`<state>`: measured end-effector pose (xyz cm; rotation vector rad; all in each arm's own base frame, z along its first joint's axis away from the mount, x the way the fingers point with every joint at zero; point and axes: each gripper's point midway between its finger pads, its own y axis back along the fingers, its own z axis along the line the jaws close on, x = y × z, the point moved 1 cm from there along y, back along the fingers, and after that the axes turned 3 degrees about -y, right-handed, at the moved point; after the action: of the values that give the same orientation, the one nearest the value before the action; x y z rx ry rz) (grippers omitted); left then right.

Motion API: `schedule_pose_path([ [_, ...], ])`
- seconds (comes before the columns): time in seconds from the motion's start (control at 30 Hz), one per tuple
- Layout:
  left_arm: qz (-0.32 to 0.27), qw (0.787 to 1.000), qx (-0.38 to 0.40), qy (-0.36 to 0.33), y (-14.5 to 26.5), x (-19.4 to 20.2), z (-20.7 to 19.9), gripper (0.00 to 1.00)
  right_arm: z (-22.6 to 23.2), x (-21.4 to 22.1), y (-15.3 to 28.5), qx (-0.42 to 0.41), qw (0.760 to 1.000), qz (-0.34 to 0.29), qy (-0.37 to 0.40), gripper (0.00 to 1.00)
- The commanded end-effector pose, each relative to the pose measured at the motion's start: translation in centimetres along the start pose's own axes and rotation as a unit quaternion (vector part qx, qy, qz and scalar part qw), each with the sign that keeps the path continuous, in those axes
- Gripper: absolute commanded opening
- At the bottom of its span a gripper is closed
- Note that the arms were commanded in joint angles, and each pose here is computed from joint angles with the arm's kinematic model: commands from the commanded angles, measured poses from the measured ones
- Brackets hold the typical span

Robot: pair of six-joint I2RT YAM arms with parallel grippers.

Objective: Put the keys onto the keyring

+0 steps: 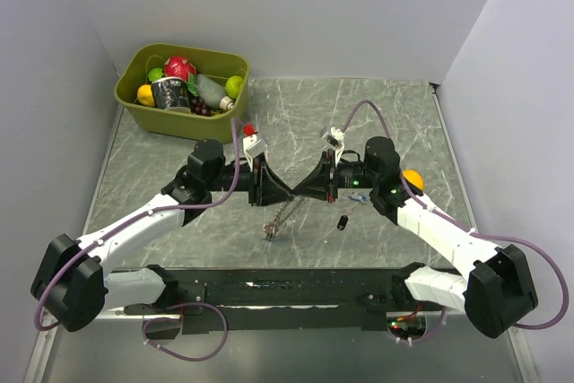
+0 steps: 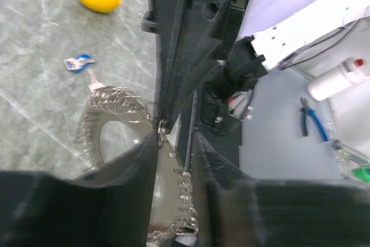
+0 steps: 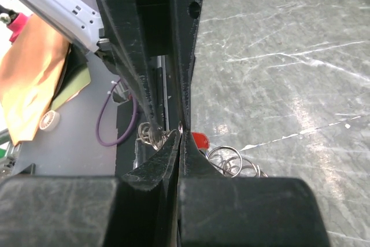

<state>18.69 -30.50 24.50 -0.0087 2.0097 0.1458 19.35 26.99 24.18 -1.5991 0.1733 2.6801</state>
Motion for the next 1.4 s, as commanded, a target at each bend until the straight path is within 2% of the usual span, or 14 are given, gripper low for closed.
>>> schedule_pose_path([
  [0.0, -0.057, 0.997, 0.013, -0.054, 0.3, -4.3, -2.0, 0.42, 1.4, -1.9, 0.2, -0.01, 0.999, -0.021, 0.042, 0.0],
  [0.03, -0.06, 0.997, 0.013, -0.055, 0.4, -4.4, -2.0, 0.48, 1.6, -2.1, 0.2, -0.013, 0.999, -0.021, 0.046, 0.0],
  [0.17, -0.075, 0.995, 0.03, -0.051, 0.9, -4.8, -2.5, 0.53, 1.9, -2.2, 0.3, -0.017, 0.998, -0.025, 0.052, 0.0],
  [0.33, -0.078, 0.996, 0.036, -0.036, 1.2, -4.8, -2.2, 0.48, 2.4, -2.5, 0.5, -0.02, 0.998, -0.029, 0.056, 0.0],
  [0.6, -0.063, 0.997, 0.019, -0.025, 0.7, -4.0, -0.7, 0.48, 2.7, -2.8, 0.8, -0.011, 0.997, -0.035, 0.062, 0.0],
  [0.87, -0.046, 0.999, 0.021, -0.015, 0.3, -2.8, -0.1, 0.36, 2.5, -3.0, 0.8, -0.004, 0.997, -0.037, 0.061, 0.0],
  [1.23, -0.031, 0.999, 0.042, -0.009, -0.3, -1.9, -0.3, 0.25, 2.3, -2.9, 0.8, 0.003, 0.997, -0.042, 0.06, 0.0],
  [1.37, -0.026, 0.999, 0.038, -0.008, -0.7, -1.5, -0.2, 0.23, 2.4, -3.0, 0.9, 0.002, 0.997, -0.043, 0.061, 0.0],
])
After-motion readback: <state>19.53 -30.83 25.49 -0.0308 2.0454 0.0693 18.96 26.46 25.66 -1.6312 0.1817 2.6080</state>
